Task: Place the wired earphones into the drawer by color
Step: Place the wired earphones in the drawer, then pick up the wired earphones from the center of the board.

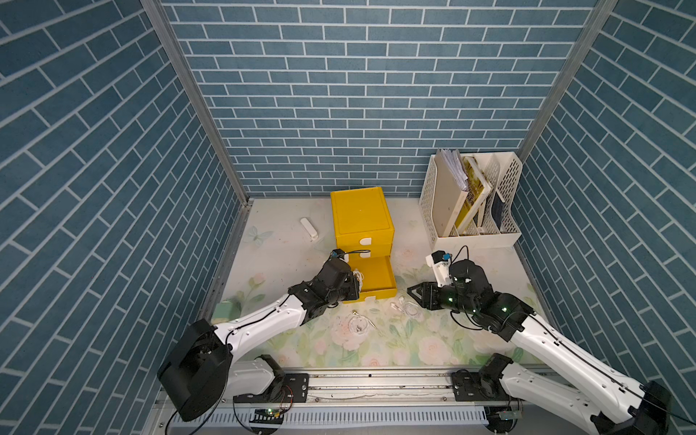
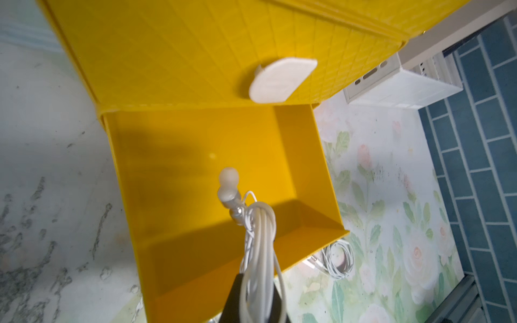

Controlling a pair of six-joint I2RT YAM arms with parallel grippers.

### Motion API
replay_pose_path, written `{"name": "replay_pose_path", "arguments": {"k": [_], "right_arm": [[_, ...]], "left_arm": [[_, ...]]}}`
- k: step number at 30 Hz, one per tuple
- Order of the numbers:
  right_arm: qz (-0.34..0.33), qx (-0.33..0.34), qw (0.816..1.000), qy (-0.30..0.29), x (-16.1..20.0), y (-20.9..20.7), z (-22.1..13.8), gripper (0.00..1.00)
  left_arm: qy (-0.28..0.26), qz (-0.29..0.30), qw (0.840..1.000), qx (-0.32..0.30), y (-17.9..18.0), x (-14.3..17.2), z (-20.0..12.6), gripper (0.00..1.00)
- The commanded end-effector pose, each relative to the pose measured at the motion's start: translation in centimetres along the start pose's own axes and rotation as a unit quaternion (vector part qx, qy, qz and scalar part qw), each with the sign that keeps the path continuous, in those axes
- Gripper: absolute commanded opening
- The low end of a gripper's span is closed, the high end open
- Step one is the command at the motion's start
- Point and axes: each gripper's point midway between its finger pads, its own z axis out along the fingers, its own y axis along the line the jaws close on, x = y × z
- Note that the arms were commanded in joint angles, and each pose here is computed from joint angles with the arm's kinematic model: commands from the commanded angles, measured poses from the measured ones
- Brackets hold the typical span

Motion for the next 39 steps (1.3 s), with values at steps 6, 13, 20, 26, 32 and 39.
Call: {"name": "replay_pose_path", "arguments": {"k": [6, 13, 20, 26, 32, 39], "right_arm": [[-0.004, 0.026, 1.000, 0.013, 1.1, -1.6, 0.9, 0.41], [0.021, 0.103, 0.992, 0.071, 3.8, -5.2, 2.3, 0.43], [0.024, 0.163, 0.979, 0.117, 6.1, -8.0, 2.6, 0.47], [0.018, 0.191, 0.970, 0.151, 7.8, -9.6, 3.1, 0.48], [0.019, 0.213, 0.963, 0.163, 8.6, -10.8, 3.6, 0.48], [0.017, 0.237, 0.958, 0.162, 8.3, -11.6, 4.2, 0.47]], "left_arm": [[-0.030, -0.012, 0.999, 0.031, -0.3, -1.7, 0.7, 0.14], [-0.021, -0.013, 0.999, 0.023, 0.6, -1.0, 2.6, 0.16], [-0.018, -0.020, 0.999, 0.028, 1.1, 0.0, 3.7, 0.44], [-0.019, -0.015, 1.000, 0.020, 1.2, -0.3, 3.2, 0.66], [-0.022, -0.015, 0.999, 0.026, 0.5, -1.0, 2.0, 0.77], [-0.031, -0.006, 0.999, 0.035, -1.0, -2.5, -0.4, 0.88]]}}
